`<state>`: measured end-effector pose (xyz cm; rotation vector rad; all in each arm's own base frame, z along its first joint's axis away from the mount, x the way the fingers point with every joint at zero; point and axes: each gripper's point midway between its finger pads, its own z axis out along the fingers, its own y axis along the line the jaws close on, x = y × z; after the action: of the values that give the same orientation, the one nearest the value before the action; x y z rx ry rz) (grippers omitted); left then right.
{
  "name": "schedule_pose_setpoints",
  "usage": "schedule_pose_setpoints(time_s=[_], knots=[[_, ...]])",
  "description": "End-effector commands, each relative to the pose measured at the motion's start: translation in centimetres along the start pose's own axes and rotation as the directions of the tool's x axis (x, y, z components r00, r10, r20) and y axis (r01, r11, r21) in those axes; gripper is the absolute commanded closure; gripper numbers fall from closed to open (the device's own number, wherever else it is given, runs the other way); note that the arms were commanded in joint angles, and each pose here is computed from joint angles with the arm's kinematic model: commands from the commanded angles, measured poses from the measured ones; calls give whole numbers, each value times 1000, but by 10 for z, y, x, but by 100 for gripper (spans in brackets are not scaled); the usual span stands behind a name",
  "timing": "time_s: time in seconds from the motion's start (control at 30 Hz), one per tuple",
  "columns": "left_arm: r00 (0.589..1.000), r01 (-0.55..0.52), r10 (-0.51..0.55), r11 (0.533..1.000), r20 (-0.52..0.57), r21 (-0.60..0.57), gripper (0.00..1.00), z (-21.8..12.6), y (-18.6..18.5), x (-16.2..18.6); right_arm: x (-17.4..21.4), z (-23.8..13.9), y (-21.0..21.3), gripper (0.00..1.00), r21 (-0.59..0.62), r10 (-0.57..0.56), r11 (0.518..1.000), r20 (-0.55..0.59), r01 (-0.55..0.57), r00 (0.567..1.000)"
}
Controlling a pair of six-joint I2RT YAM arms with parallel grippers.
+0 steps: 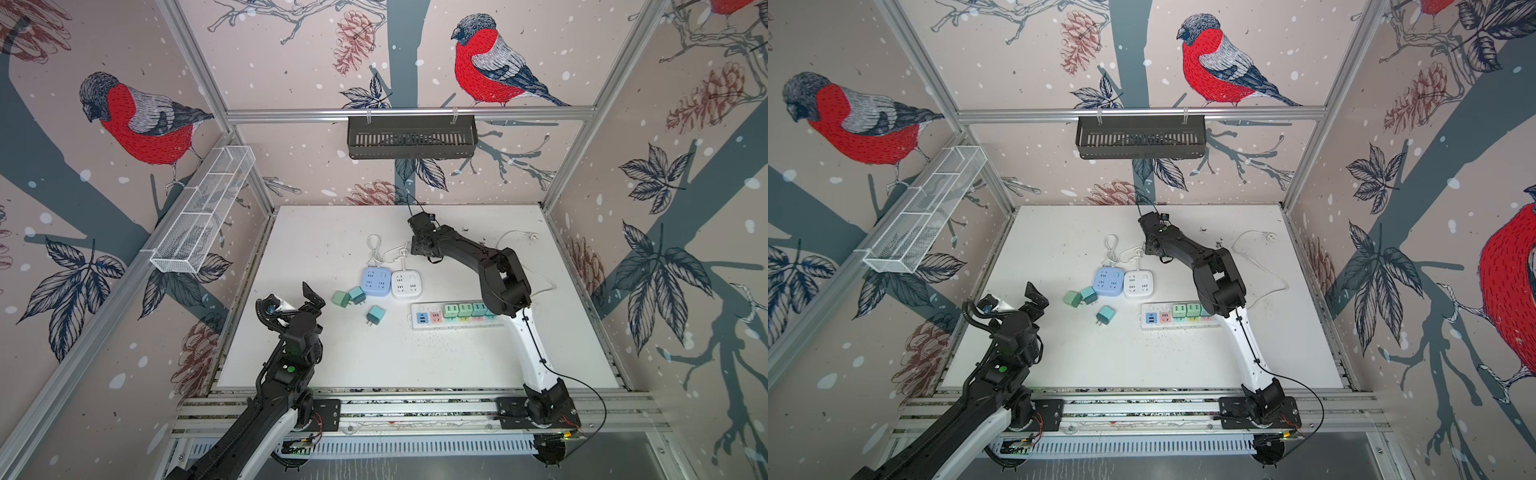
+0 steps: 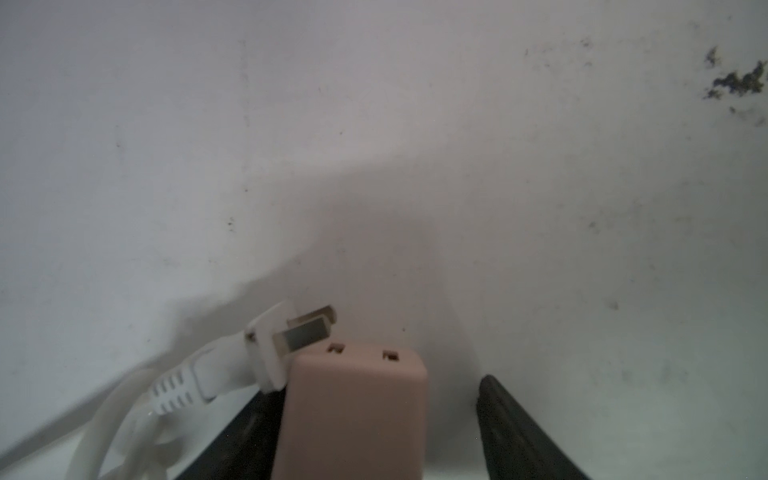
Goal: Insert the plug
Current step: 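Lift the pink plug off the table with the right gripper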
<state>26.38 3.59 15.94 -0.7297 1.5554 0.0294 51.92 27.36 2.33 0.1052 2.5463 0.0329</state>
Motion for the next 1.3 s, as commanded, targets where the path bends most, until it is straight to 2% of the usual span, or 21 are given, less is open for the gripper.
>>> schedule_pose_setpoints(time_s=[0.0, 0.13, 0.33, 0.7, 0.87, 1.03, 1.2, 1.27], knots=[[999, 33, -33, 999, 34, 6, 2, 1, -3, -9, 11, 4, -2, 33, 12, -22, 1000, -35, 22, 999], [999, 31, -31, 1000, 30, -6, 2, 2, -3, -8, 16, 6, -5, 44, 23, -27, 999, -50, 29, 998], [999, 30, -29, 1000, 29, -7, 2, 2, -3, -8, 24, 3, -4, 47, 16, -34, 999, -61, 35, 998], [999, 25, -25, 1000, 26, 15, 2, 2, -7, -8, 21, -8, 2, 69, -29, -47, 999, -62, 45, 997], [999, 22, -22, 1000, 24, 9, 3, 3, -6, -7, 9, -41, 3, 76, -63, -65, 996, -9, 65, 998], [999, 24, -24, 1000, 22, 5, 2, 3, -6, -6, 1, -99, 6, 77, -151, -86, 983, 124, 104, 989], [1000, 21, -21, 1000, 19, 11, 2, 3, -7, -5, 0, -162, -5, 79, -186, -90, 971, 284, 147, 955], [1000, 21, -22, 1000, 18, 11, 2, 4, -7, -5, 5, -188, -11, 79, -189, -96, 967, 363, 174, 927]])
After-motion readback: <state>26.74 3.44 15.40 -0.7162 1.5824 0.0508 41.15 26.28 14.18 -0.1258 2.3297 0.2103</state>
